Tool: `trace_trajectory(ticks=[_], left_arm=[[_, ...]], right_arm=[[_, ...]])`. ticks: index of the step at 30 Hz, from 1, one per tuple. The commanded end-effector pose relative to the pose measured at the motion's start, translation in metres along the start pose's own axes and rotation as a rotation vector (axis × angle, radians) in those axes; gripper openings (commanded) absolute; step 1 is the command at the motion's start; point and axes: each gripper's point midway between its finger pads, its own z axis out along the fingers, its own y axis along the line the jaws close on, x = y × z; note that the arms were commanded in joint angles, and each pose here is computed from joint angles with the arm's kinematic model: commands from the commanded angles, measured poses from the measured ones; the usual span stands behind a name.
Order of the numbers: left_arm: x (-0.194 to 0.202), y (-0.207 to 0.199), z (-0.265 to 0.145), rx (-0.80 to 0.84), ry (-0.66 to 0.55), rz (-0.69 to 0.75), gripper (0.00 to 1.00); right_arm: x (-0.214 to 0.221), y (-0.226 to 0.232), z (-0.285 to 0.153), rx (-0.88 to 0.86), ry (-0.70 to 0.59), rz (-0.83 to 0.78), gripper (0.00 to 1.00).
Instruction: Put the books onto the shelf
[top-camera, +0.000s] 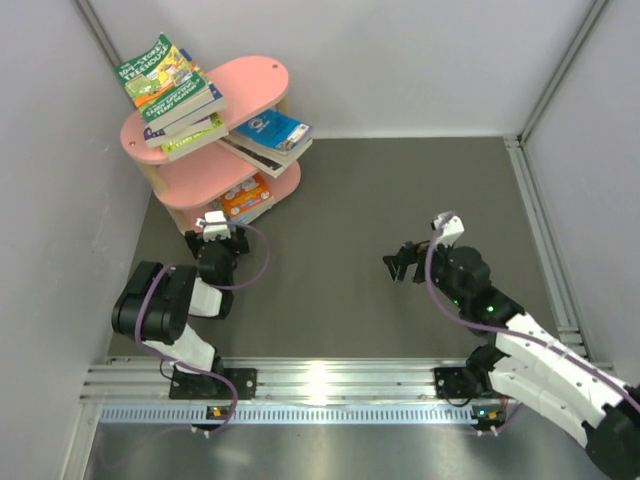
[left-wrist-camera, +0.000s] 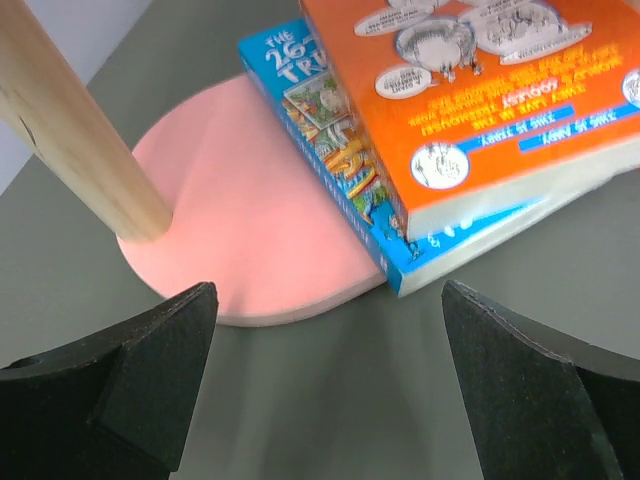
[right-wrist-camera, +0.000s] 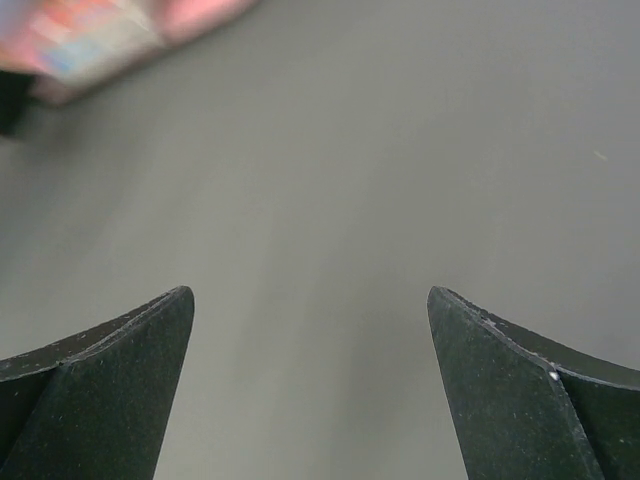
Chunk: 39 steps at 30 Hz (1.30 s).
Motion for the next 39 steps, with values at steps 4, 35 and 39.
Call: trace_trajectory(ticks=[4,35,39], left_arm=[[-0.012,-0.004,0.006,0.023,-0.025,-0.048,0.99],[-0.013,-0.002,0.007,0.017,-0.022,-0.054,0.99],[-0.013,-0.002,0.007,0.017,-0.022,-0.052,0.99]], right_arm=[[0.006,-0.045,0.017,0.236,0.069,-0.180,1.00],[-0.036,-0.218,0.031,0.565,-0.234,-0.268,1.00],[-0.024,-0.227,0.029,0.545,-0.272,-0.255,1.00]])
